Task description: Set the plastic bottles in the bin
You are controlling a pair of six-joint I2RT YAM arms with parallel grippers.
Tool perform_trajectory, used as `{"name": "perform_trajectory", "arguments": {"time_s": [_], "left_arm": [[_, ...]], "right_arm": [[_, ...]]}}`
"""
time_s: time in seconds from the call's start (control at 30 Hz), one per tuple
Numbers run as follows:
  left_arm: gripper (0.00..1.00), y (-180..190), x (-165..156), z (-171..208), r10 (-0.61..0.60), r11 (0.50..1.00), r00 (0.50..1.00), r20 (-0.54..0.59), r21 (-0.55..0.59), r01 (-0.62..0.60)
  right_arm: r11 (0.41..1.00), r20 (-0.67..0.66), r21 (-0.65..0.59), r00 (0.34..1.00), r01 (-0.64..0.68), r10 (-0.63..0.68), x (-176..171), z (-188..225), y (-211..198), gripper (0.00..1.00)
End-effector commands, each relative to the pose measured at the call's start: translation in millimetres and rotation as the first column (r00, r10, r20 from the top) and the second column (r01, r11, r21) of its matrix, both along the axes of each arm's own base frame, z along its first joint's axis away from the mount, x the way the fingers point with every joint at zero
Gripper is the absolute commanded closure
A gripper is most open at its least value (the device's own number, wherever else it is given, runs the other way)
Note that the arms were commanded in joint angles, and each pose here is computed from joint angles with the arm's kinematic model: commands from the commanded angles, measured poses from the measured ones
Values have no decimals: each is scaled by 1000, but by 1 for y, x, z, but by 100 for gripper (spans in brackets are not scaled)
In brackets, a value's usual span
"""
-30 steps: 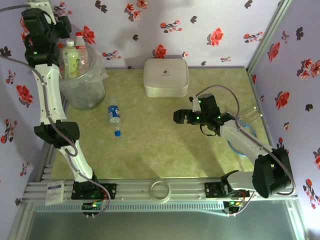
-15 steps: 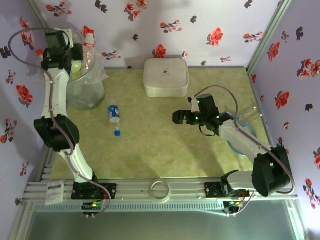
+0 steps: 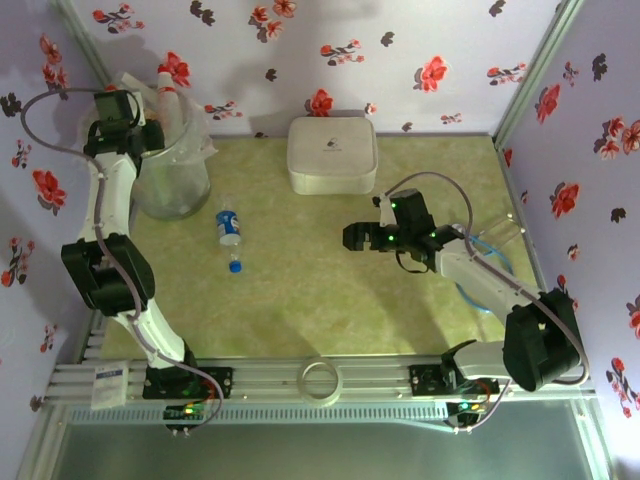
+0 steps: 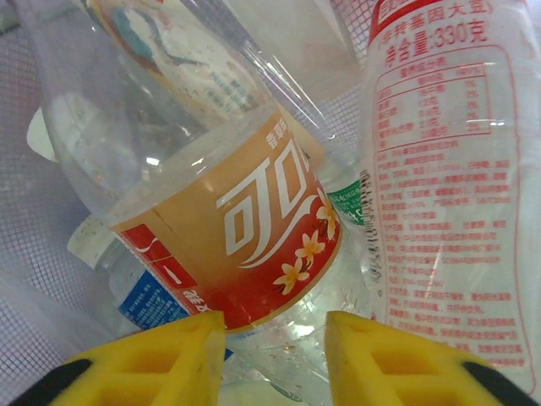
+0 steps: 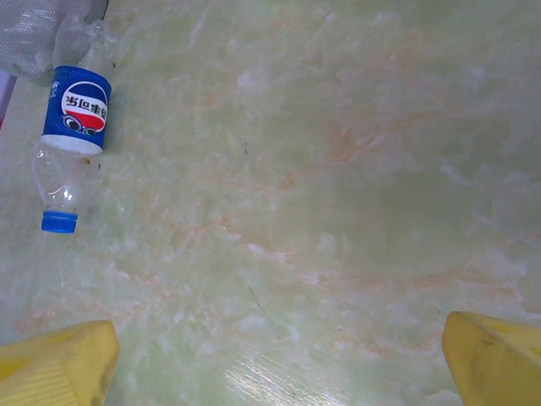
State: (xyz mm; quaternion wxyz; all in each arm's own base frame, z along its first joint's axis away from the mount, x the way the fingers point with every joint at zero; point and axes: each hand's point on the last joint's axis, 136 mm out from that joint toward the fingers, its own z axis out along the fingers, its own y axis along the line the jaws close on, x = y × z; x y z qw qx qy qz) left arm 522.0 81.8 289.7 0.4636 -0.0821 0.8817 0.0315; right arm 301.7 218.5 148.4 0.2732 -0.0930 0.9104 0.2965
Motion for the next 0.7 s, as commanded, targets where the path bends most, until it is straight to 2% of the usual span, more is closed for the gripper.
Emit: {"name": "perform_trajectory", "arguments": {"time_s": [0.0,0.2,0.27,0.33,0.47,0.57,0.67], "left_arm": [[54,-8,-5,39,-14,999,997,71,-40,17],[24,-18,-8,108,-44,996,976,216,-69,60],[18,-20,-6,121,-47,995,968,248,-77,68],[17,-21,-3,125,-45,994,965,259,-85,69],[26,-42,-6,117,-89,992,970,227,-64,106],[26,-65,-22,114,-110,994,973,203,4,111],[25,-91,-53,115,-126,987,975,182,126,104]], "right_arm": [[1000,23,17,1000,14,-14,6,10,4,1],[1000,24,19,1000,8,-8,6,10,8,1],[1000,22,20,1000,6,-6,5,9,10,1],[1000,19,19,1000,5,-5,4,8,10,1],[1000,22,19,1000,10,-11,3,8,9,1],[1000,28,12,999,23,-23,3,10,7,1],[999,39,-6,998,40,-40,3,10,2,2]]}}
